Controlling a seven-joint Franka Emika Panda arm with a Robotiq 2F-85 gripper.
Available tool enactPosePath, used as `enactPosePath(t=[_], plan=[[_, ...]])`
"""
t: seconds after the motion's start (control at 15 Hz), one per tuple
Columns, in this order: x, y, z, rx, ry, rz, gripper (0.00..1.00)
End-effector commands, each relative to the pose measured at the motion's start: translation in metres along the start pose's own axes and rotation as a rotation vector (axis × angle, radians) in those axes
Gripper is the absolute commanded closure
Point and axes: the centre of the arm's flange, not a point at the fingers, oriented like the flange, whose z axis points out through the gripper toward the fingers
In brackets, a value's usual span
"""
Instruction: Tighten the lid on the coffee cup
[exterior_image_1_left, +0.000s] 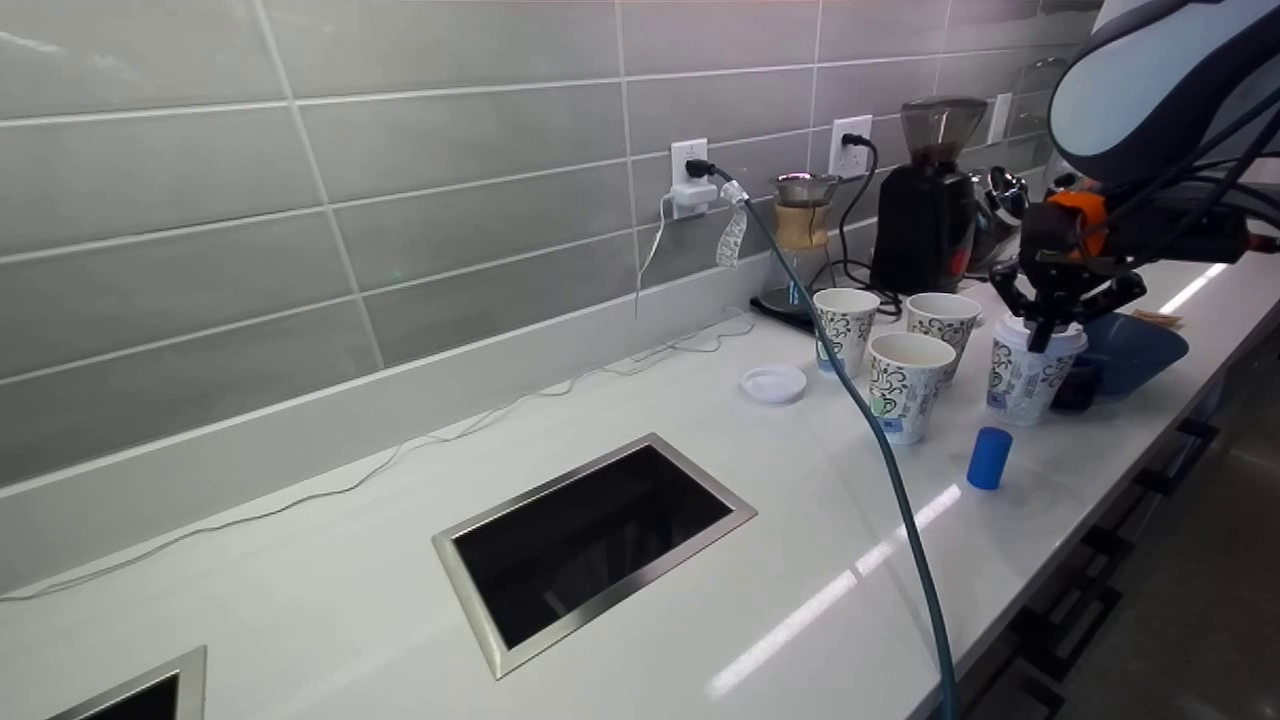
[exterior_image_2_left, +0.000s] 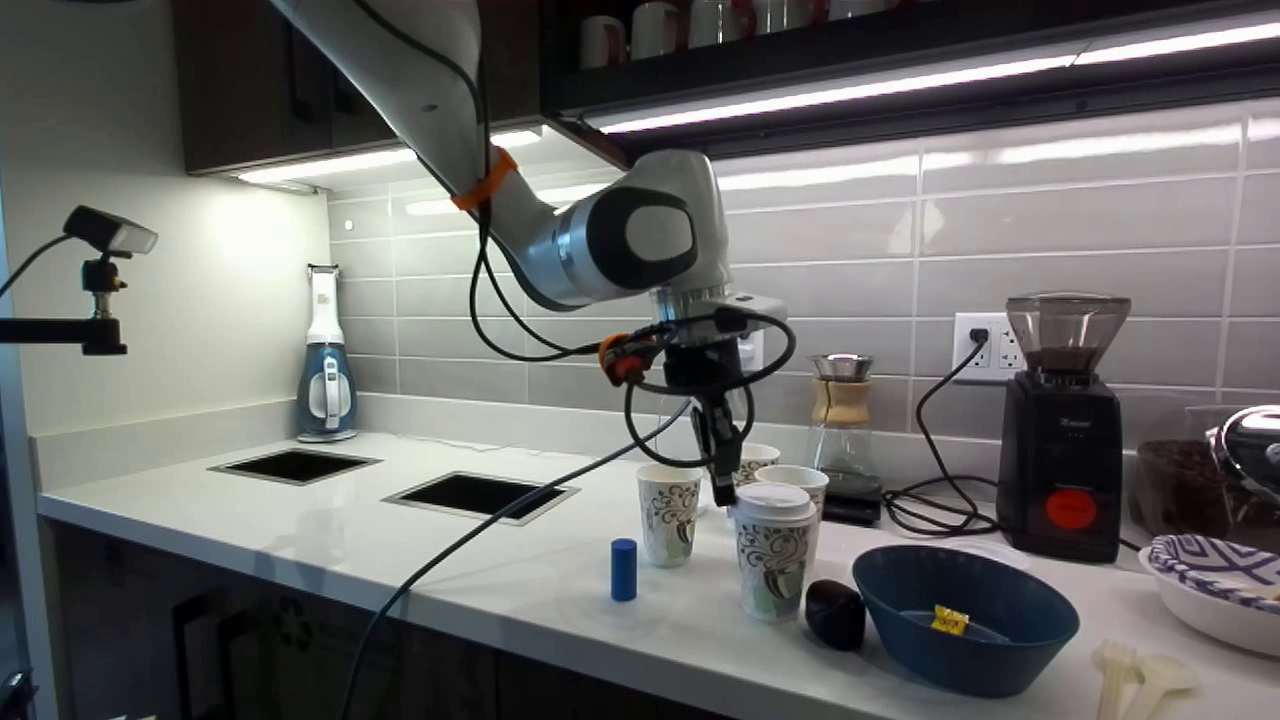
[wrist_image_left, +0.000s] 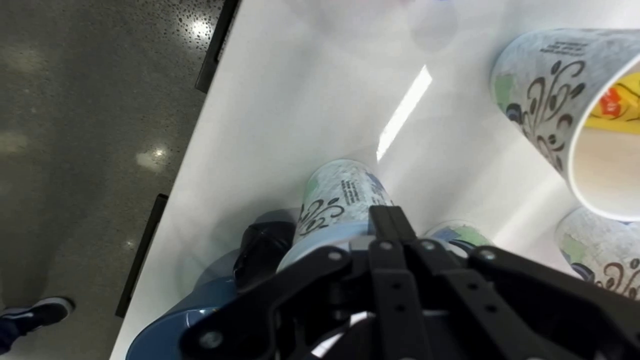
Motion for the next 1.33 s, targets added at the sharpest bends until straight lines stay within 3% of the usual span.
enactPosePath(t=[0.0, 0.6, 1.27], plan=[[0.001, -0.008, 0.01, -0.002, 0.013, 0.012, 1.0], [0.0, -0.004, 0.004, 0.011, 0.013, 0.015, 1.0], [-0.019, 0.029, -0.026, 0.008, 0.013, -0.143, 1.0]])
